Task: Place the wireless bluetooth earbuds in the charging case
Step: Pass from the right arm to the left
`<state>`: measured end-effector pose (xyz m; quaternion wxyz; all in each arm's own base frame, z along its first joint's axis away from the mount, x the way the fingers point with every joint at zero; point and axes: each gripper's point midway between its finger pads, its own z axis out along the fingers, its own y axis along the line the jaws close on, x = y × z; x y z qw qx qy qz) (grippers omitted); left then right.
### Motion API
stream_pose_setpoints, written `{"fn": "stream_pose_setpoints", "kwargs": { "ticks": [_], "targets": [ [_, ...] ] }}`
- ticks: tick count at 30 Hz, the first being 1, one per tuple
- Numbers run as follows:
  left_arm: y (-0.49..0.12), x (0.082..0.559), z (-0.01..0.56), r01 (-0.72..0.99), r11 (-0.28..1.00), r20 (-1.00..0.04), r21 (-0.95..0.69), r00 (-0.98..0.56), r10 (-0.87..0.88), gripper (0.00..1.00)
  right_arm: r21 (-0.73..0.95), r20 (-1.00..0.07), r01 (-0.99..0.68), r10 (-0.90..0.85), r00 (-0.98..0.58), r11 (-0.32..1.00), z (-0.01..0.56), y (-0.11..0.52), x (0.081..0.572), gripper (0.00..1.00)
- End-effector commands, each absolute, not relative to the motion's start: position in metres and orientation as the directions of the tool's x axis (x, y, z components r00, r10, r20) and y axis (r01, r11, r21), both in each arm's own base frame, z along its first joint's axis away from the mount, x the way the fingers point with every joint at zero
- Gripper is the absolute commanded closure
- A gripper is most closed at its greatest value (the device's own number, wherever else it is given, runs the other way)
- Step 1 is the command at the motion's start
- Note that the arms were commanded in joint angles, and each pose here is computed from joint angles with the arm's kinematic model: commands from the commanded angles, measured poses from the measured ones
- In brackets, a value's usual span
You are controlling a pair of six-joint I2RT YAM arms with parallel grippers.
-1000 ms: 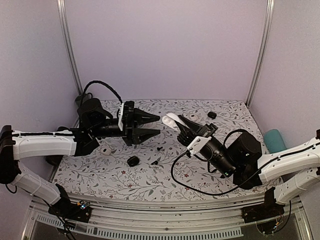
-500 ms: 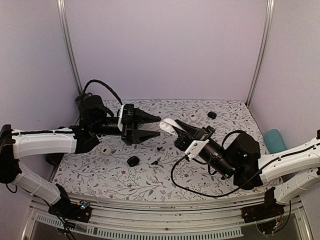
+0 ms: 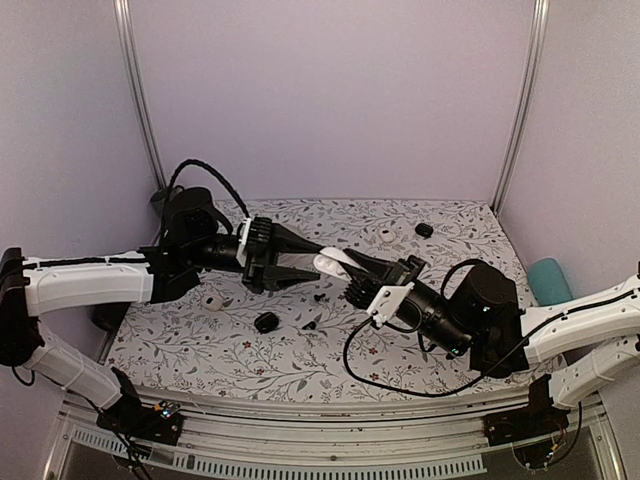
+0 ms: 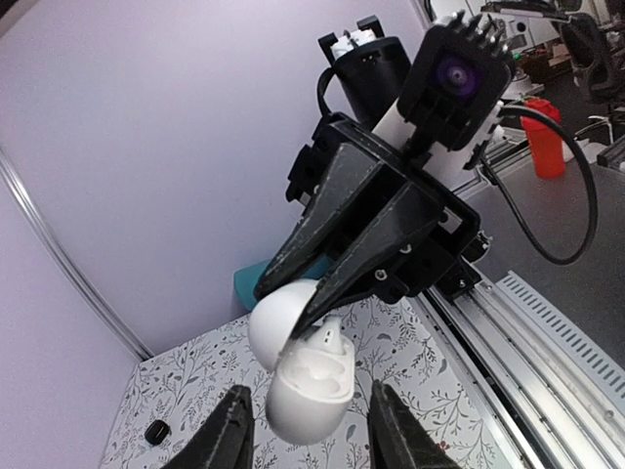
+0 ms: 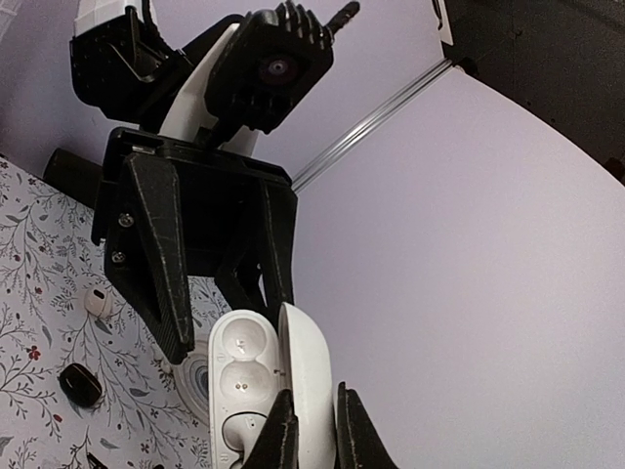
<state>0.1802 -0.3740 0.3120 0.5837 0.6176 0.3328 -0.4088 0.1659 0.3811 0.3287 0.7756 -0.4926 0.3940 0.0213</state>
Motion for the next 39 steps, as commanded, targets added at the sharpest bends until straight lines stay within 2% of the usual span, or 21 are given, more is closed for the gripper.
{"fn": "stream_pose_setpoints", "kwargs": {
  "ticks": [1, 17, 23, 29, 34, 39],
  "targets": [
    [-0.376, 0.185, 0.310, 0.882, -0.114, -0.889, 0.458, 0.455, -0.054, 0.59, -0.719, -0.652, -0.444, -0.300, 0.696, 0.534, 0.351, 0.382, 0.159, 0.98],
    [-0.376, 0.170, 0.303, 0.857, -0.191, -0.877, 0.479, 0.478, -0.053, 0.66, -0.708, -0.684, -0.521, -0.278, 0.674, 0.477, 0.347, 0.391, 0.152, 0.98],
    [-0.376, 0.163, 0.301, 0.848, -0.219, -0.874, 0.482, 0.483, -0.055, 0.68, -0.671, -0.727, -0.586, -0.251, 0.639, 0.454, 0.347, 0.394, 0.153, 0.98],
    [-0.375, 0.159, 0.302, 0.847, -0.229, -0.875, 0.480, 0.480, -0.060, 0.76, -0.632, -0.767, -0.651, -0.222, 0.602, 0.420, 0.348, 0.397, 0.154, 0.98],
    [-0.375, 0.155, 0.304, 0.846, -0.236, -0.877, 0.478, 0.476, -0.070, 0.78, -0.609, -0.788, -0.687, -0.211, 0.578, 0.396, 0.346, 0.399, 0.155, 0.98],
    [-0.376, 0.152, 0.304, 0.850, -0.242, -0.882, 0.468, 0.464, -0.078, 0.71, -0.573, -0.818, -0.729, -0.195, 0.542, 0.375, 0.344, 0.399, 0.159, 0.98]
  ]
}}
